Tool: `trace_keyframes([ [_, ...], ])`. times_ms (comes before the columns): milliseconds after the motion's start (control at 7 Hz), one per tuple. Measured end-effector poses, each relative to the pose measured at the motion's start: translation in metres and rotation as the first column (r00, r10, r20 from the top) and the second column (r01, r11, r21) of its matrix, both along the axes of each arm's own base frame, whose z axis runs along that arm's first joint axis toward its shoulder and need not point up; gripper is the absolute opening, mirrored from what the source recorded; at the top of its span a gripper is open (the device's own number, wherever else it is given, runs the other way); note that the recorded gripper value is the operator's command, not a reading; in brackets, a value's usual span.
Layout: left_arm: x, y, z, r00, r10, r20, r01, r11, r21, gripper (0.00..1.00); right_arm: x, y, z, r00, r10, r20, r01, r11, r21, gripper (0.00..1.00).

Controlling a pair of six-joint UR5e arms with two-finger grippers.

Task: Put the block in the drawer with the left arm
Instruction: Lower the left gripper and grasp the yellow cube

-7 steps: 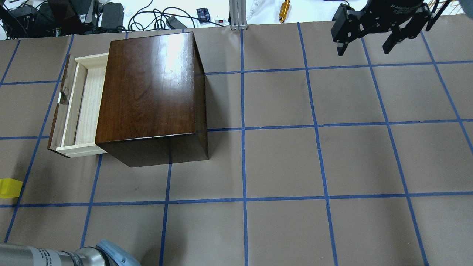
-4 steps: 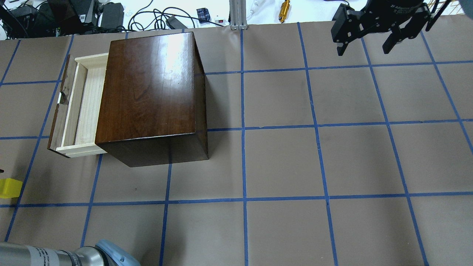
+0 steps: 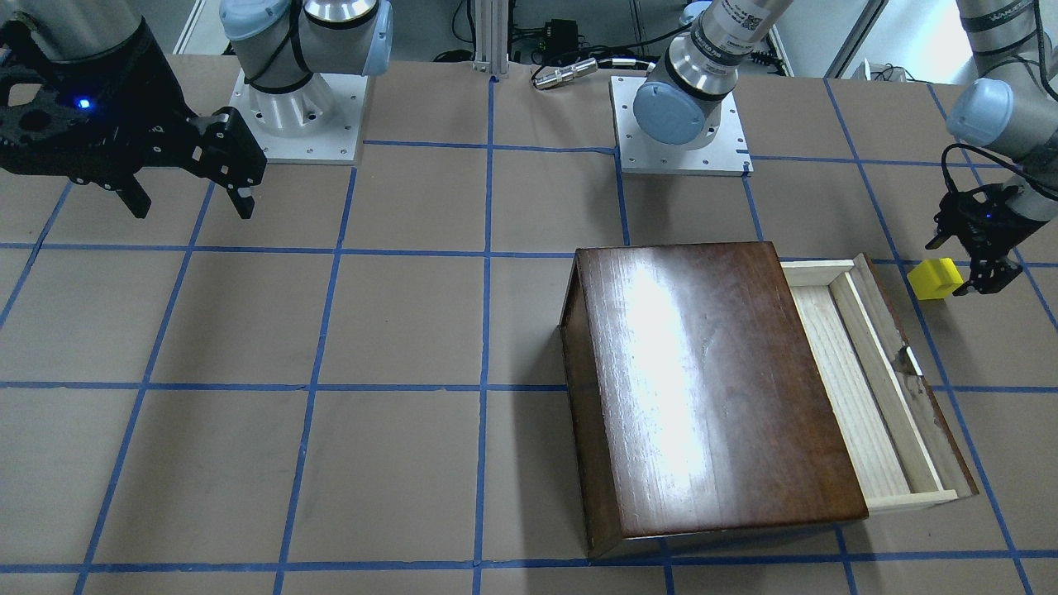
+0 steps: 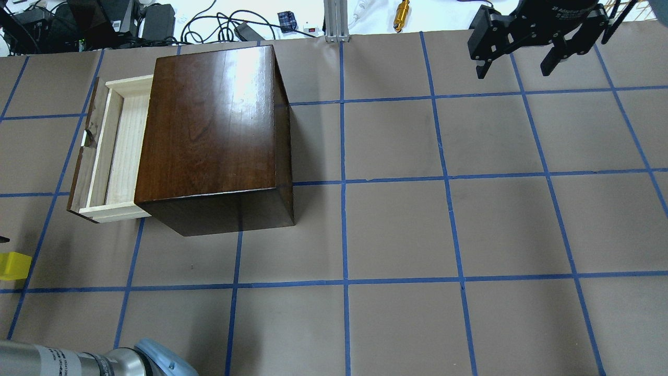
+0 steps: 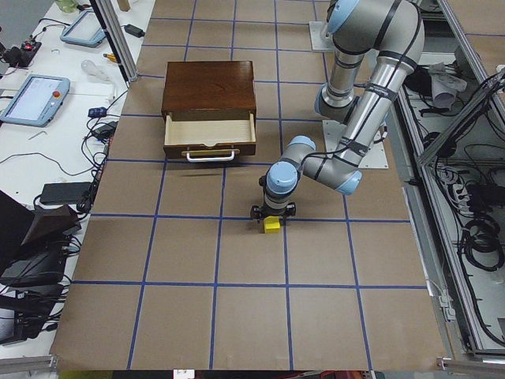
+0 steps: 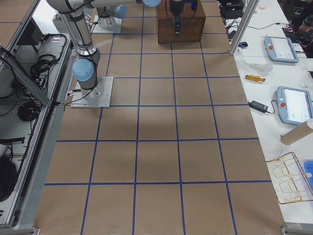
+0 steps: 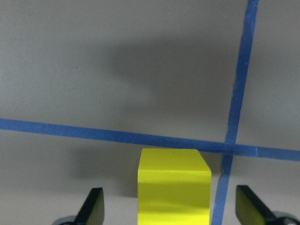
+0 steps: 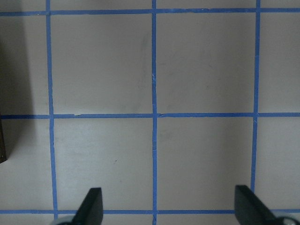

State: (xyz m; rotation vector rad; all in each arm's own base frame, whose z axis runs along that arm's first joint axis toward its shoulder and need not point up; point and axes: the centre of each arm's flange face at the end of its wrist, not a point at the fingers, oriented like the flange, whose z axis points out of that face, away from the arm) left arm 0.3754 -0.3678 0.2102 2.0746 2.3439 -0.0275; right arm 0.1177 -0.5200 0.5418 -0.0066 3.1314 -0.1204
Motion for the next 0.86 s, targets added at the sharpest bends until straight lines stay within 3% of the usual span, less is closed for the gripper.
trace_keyframes([
  [857,0.004,-0.002,-0.019,1.0,0.003,-0.001,-0.003,1.0,0.008,1.0,0.0,0.0,0.0,1.0,0.0,0.0,0.0,1.0,0.0,1.0],
])
